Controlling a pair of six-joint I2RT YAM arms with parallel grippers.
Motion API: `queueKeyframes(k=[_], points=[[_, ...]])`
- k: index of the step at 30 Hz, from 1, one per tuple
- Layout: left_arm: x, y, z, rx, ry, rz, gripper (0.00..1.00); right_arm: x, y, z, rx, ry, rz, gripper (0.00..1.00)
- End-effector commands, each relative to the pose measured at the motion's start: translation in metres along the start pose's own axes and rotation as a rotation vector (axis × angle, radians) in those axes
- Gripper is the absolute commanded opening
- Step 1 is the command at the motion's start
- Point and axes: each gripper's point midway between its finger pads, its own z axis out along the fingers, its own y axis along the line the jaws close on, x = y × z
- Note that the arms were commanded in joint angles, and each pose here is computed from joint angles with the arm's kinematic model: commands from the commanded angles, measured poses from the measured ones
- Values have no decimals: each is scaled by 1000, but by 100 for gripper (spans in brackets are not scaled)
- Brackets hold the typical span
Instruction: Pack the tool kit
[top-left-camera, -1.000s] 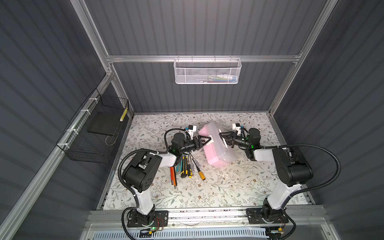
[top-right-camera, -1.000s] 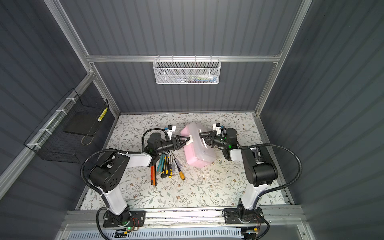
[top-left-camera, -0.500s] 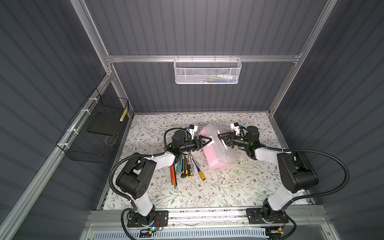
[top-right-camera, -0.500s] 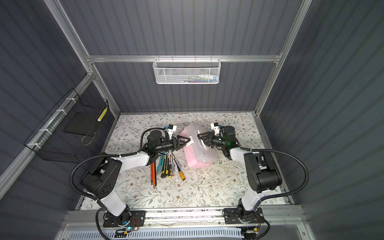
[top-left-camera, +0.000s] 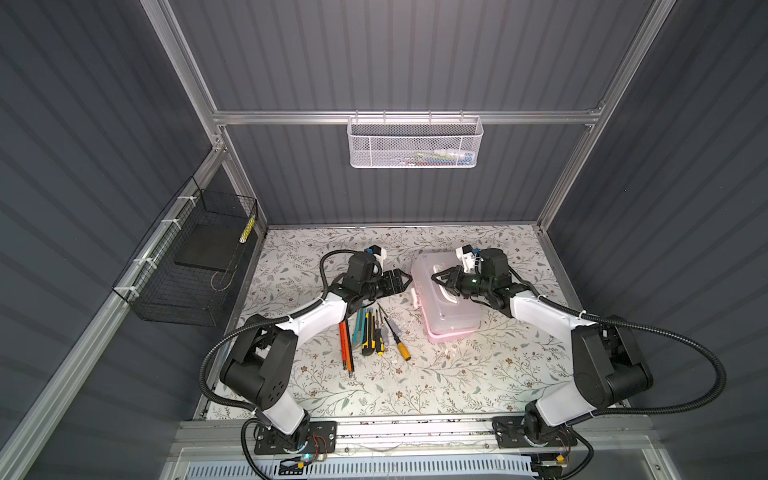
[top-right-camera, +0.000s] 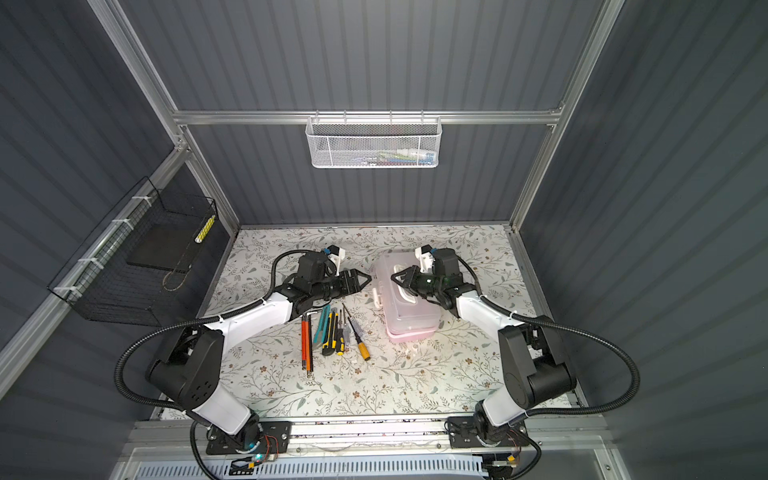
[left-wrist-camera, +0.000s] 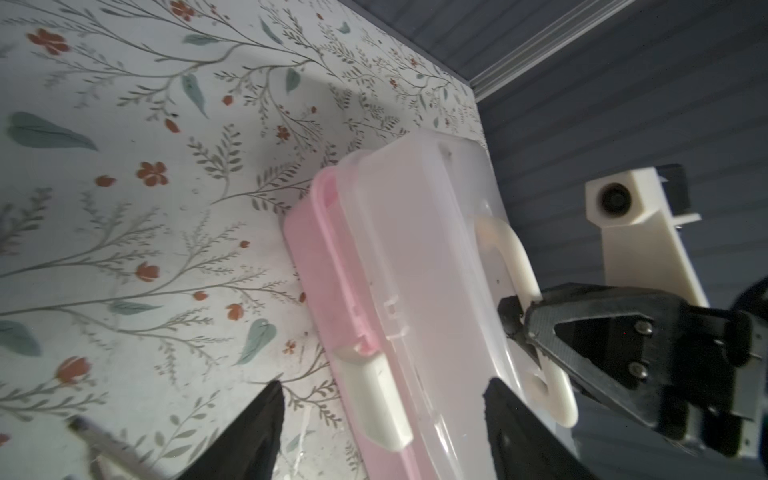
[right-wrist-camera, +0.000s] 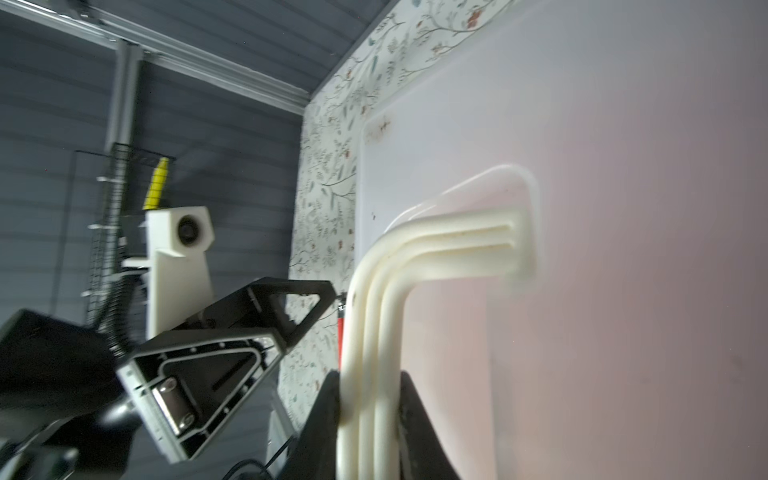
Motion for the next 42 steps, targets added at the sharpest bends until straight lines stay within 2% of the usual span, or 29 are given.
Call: queueKeyframes(k=[1, 6, 12, 20, 25, 30, 35, 38, 42], points=[[2, 18, -7, -117, 10, 54, 77, 7, -18, -1, 178, -15, -32, 0], [11, 22, -4, -105, 26, 39, 77, 2, -9, -5, 134, -31, -15, 0], [6, 14, -3, -66, 1, 40, 77, -10, 5, -17, -82, -34, 122, 0], [-4, 1, -3, -23, -18, 55, 77, -18, 35, -26, -331, 5, 183, 0], [-4, -9, -2, 7, -27, 66, 74, -19, 34, -24, -334, 14, 186, 0], [13, 18, 9, -111, 29, 50, 59, -21, 36, -22, -360, 22, 196, 0], [38, 42, 19, -168, 114, 34, 56, -23, 33, -22, -359, 21, 205, 0], [53, 64, 19, -257, 173, 30, 52, -25, 33, -24, -360, 14, 205, 0], [51, 77, 8, -350, 165, 54, 53, -28, 37, -28, -365, 7, 197, 0]])
